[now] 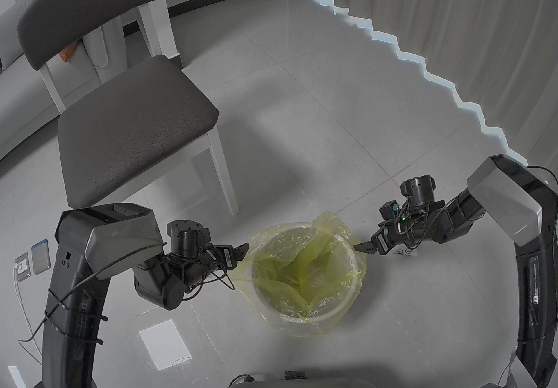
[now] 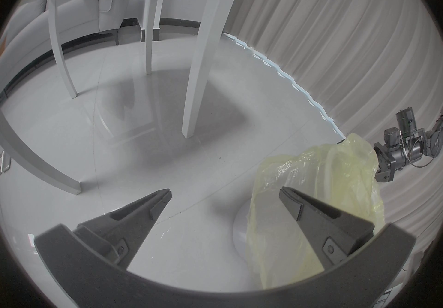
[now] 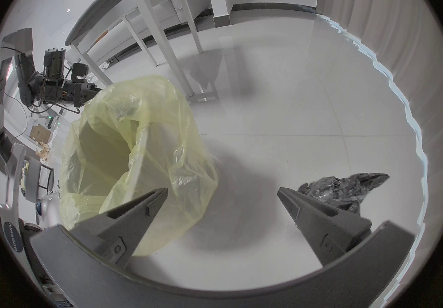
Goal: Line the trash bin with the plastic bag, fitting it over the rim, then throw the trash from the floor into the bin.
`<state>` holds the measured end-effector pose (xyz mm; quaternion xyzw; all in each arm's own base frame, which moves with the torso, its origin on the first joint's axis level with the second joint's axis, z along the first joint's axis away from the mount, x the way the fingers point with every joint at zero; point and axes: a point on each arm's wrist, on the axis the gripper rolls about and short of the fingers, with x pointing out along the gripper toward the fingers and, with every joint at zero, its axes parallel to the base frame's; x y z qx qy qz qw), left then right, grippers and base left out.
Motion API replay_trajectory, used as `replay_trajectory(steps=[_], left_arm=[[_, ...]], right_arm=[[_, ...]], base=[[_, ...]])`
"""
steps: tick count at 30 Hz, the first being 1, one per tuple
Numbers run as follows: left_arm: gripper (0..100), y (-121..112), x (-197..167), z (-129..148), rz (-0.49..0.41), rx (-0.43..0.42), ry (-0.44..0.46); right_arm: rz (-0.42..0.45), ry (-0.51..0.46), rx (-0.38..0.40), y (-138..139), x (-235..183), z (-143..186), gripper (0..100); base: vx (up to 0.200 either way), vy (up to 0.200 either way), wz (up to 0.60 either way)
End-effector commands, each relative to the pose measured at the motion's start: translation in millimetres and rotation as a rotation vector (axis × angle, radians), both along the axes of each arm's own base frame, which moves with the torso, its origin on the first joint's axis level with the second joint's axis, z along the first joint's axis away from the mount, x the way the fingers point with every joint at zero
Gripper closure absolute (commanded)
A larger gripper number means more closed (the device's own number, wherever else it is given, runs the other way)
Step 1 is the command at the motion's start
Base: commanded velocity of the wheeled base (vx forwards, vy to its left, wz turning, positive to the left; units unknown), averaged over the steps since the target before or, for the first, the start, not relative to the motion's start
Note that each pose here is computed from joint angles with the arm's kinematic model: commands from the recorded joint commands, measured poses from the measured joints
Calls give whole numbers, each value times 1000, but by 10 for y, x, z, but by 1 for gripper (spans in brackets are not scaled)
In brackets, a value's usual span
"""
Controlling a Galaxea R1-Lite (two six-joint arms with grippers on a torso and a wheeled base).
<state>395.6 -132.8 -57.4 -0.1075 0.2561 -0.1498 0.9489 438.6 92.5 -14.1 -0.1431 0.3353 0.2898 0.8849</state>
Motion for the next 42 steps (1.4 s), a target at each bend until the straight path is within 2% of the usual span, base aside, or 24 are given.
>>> replay_trajectory(steps=[1, 9, 20, 23, 26, 31, 42], left_arm=[[0, 25, -14, 98, 8, -10, -27], [0, 73, -37, 132, 21, -14, -40], [0, 103, -127, 200, 27, -20, -72], [0, 117, -171, 247, 27, -23, -81], [0, 134, -221, 291, 31, -26, -96], [0, 166, -319, 276, 36, -24, -96], [0, 220, -433, 212, 41, -22, -96]], right_arm=[[-30, -37, 7, -154, -95, 298, 0], [-109, -64, 7, -513, -135, 499, 0], [-218, -71, 4, -963, 81, 378, 0], [-276, -60, -35, -1062, 193, 286, 0], [-324, -28, -74, -1114, 303, 141, 0], [-335, -18, -57, -1099, 464, -80, 0], [-373, -27, -23, -1140, 830, -226, 0]], base=[[0, 0, 0], [0, 0, 0], [0, 0, 0], [0, 0, 0], [0, 0, 0], [0, 0, 0], [0, 0, 0]])
